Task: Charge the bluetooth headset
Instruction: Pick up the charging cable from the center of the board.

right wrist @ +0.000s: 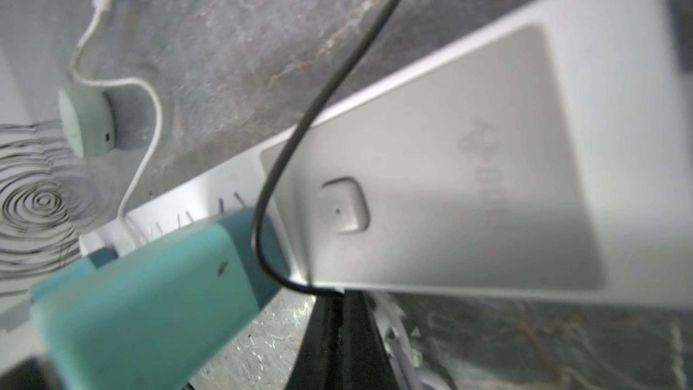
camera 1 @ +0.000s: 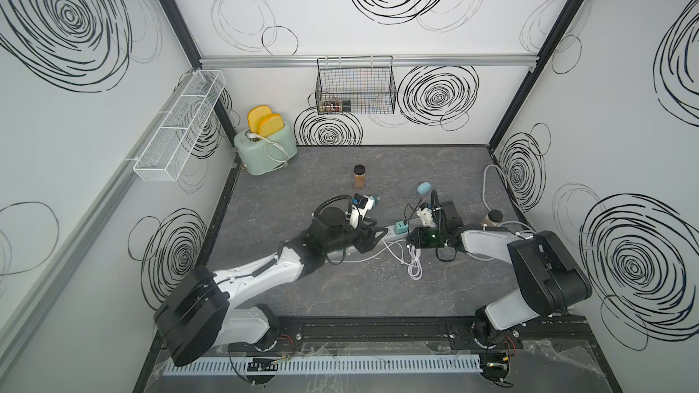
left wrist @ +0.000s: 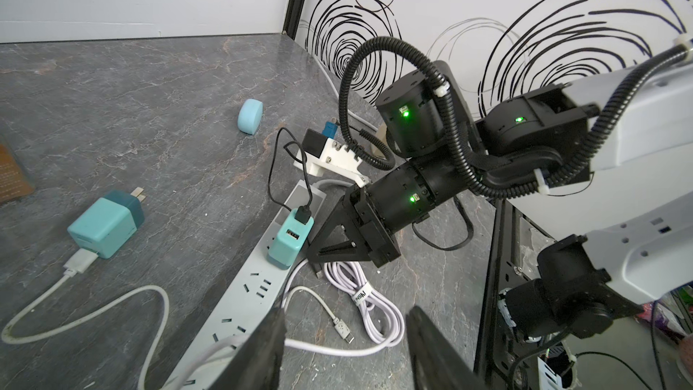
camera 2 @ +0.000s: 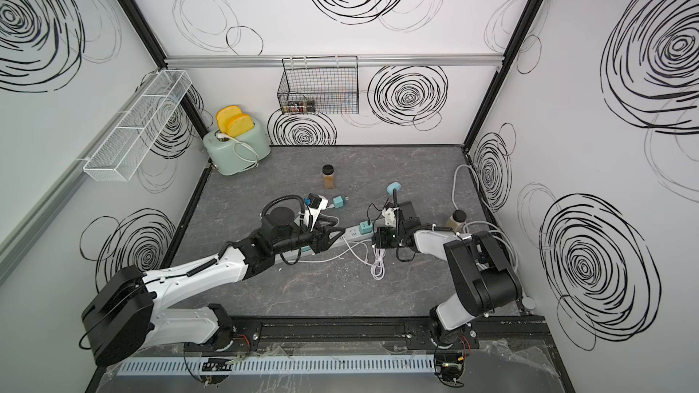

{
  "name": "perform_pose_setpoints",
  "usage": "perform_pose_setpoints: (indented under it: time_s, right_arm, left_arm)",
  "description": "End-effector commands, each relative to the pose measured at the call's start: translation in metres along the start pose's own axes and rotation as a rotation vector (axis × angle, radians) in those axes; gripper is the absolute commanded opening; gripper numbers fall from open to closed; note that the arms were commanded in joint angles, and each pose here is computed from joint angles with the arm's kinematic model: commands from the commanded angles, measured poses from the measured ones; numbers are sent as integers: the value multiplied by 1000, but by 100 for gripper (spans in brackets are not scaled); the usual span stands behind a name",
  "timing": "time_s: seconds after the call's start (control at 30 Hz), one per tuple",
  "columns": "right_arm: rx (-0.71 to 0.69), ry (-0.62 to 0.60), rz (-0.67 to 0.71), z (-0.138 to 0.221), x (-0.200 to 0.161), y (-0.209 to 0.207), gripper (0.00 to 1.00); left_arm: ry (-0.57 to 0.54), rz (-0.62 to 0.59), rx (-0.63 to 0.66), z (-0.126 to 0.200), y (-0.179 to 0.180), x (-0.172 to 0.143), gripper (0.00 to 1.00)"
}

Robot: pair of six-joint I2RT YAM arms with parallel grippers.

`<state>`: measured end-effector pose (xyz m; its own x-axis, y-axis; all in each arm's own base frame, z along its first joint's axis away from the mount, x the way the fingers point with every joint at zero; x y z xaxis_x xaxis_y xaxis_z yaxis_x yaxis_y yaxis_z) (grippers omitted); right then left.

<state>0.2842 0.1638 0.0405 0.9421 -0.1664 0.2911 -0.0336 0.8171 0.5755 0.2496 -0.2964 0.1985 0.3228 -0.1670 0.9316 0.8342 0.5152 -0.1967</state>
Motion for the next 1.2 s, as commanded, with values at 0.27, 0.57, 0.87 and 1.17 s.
perform_pose_setpoints:
  time_s: [0.27,0.57,0.87,1.17]
  right_arm:
    - [141,-166,2,82,36,49,1]
    - [208,-172,44,89,35,51,7]
    - [286,-268,143,102,31,60,5]
    - [314,-274,147,116,33,71,3]
  left_arm:
    - [-86,-60,-33,1,-11,30,56]
    - [-109,-82,-31,3,-15,34,56]
    - [-98,-83,-41,-4,-15,31,56]
    - [-119,-88,-50,-3,-14,30,56]
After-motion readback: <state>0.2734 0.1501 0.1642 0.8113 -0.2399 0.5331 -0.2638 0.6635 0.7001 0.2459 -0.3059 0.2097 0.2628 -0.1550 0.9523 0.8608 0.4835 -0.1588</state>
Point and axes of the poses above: each gripper's point midway between its finger pads, its own z axis back along the fingers, its own y axis along the line the jaws close on, x = y × z, the point moved 2 cm from there along z, back along the fingers, and after that the axes turned 13 degrees about -z, right-handed, at the moved point
